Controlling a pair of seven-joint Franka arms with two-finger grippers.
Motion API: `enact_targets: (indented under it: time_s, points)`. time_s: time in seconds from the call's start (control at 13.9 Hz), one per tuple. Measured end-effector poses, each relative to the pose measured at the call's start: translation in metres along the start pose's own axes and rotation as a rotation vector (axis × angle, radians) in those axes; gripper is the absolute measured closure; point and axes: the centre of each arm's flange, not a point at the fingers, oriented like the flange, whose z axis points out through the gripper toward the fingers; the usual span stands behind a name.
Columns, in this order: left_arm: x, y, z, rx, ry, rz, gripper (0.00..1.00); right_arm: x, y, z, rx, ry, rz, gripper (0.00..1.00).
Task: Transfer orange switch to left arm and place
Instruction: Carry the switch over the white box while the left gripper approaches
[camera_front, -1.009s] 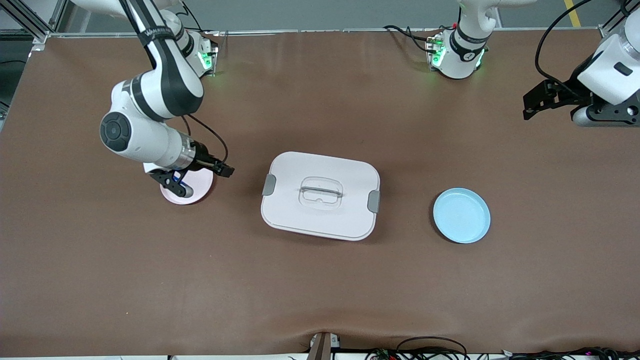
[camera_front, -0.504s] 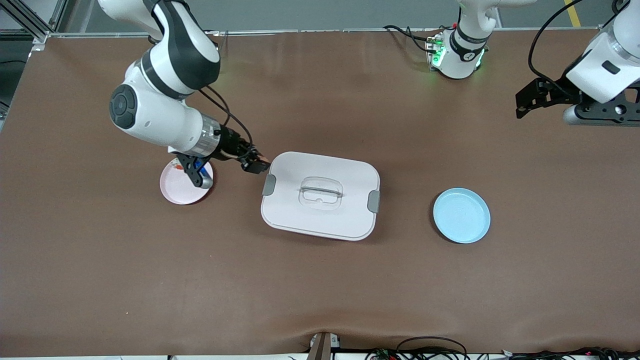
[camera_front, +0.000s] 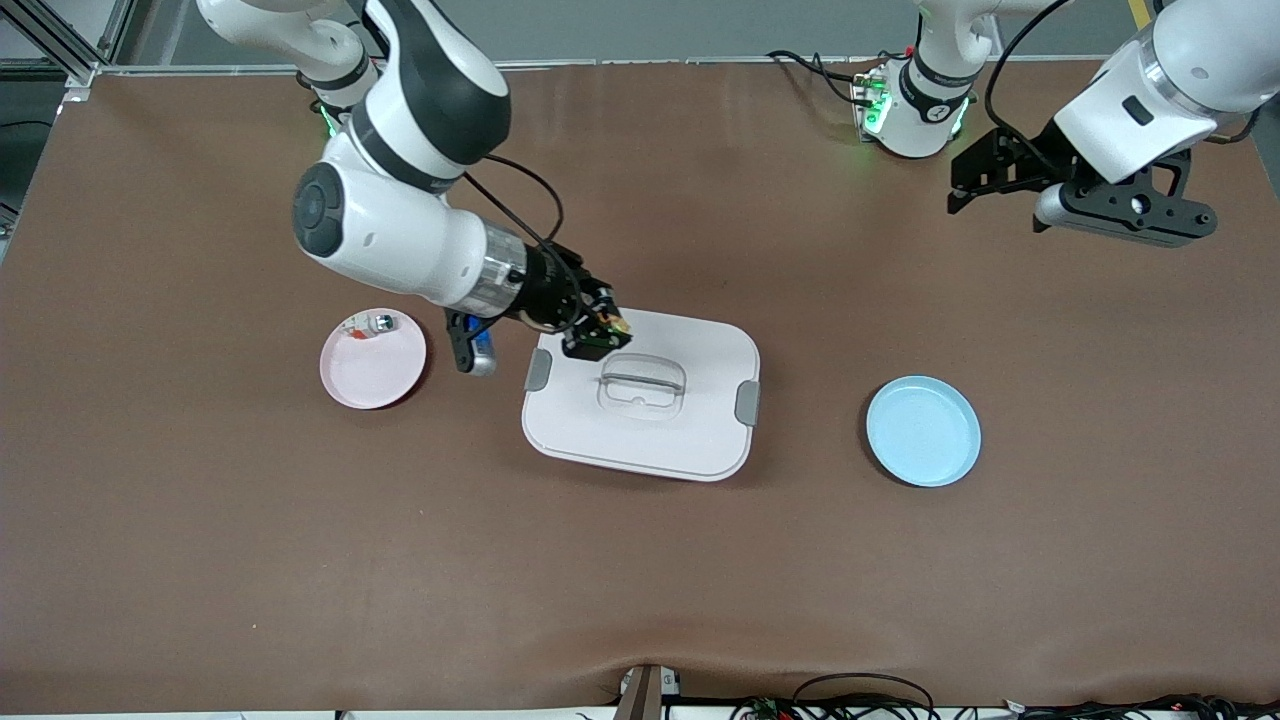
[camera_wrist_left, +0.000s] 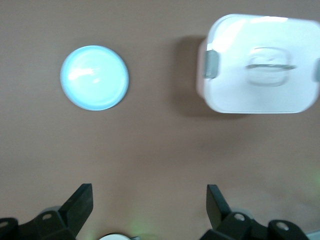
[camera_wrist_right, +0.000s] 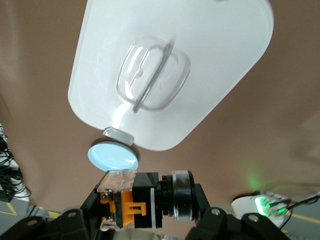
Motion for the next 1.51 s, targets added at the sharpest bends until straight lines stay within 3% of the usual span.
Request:
enact_targets:
  time_s: [0.22,0.5,0.65,1.08,1.51]
  points:
    - [0.004,0.014,-0.004,-0.122,0.032,0.008,0.0,-0.02,-0.021,0.006,0.035,-0.082,0.085,0.27]
    - [0.025,0.036,0.007,-0.277,0.076,0.016,0.0,-0.038,-0.042,0.011,0.155,-0.127,0.158,0.27]
    - [0.034,0.059,0.021,-0.324,0.082,0.026,0.0,-0.051,-0.041,0.02,0.176,-0.155,0.2,0.27]
    - [0.051,0.071,0.037,-0.352,0.115,-0.021,0.0,-0.078,-0.039,0.022,0.173,-0.205,0.304,0.27]
    - [0.067,0.085,0.054,-0.414,0.138,-0.054,0.0,-0.1,-0.037,0.015,0.214,-0.241,0.344,0.27]
